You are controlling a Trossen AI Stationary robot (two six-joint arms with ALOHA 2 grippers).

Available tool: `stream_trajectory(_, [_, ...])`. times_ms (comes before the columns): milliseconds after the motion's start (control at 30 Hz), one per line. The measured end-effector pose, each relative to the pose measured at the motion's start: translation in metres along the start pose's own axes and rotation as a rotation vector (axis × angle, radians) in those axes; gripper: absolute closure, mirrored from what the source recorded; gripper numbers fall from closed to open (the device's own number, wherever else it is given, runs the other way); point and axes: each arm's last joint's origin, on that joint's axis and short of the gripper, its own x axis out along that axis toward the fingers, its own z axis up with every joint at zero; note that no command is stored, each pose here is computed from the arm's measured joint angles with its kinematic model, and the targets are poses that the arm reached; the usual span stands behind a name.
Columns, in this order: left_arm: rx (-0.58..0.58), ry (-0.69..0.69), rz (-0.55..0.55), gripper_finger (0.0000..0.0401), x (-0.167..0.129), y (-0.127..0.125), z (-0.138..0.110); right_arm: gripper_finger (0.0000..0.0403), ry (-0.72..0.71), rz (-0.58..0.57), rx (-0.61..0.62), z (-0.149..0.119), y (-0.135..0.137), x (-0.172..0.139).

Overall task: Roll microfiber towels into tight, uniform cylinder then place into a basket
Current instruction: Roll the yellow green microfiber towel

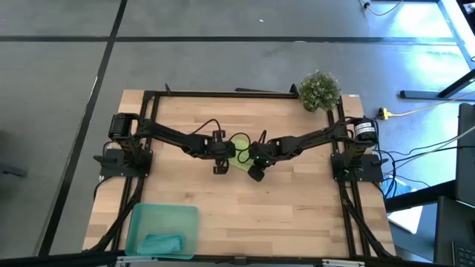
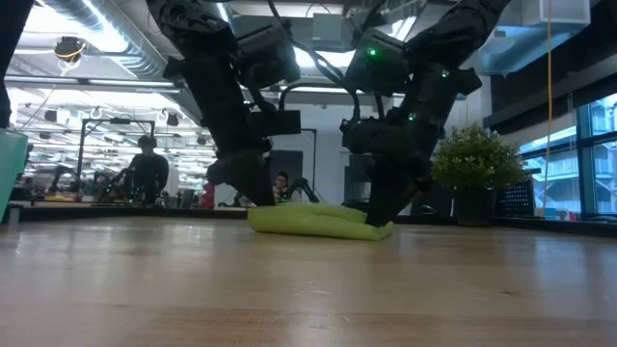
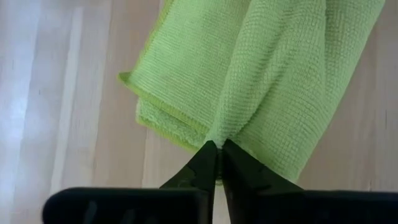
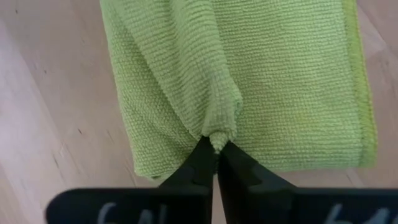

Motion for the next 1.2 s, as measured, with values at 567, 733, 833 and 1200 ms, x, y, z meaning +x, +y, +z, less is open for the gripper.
stream_trajectory(567, [-0.051, -0.018, 0.002, 0.0305, -0.01, 0.004, 0.002, 0.025, -0.001, 0.006, 0.085, 0.003, -0.004, 0.0])
stream_trajectory(733, [-0.107, -0.1, 0.007, 0.0305, -0.041, 0.015, 0.009, 0.0243, 0.001, 0.002, 0.097, 0.003, -0.006, 0.0])
stream_trajectory(833, [-0.113, -0.16, -0.002, 0.0305, -0.057, 0.015, 0.013, 0.0243, 0.001, 0.002, 0.098, 0.003, -0.006, 0.0])
stream_trajectory(1200, [-0.039, -0.222, -0.084, 0.0305, -0.018, -0.02, 0.022, 0.0245, -0.005, 0.007, 0.099, 0.004, -0.005, 0.0])
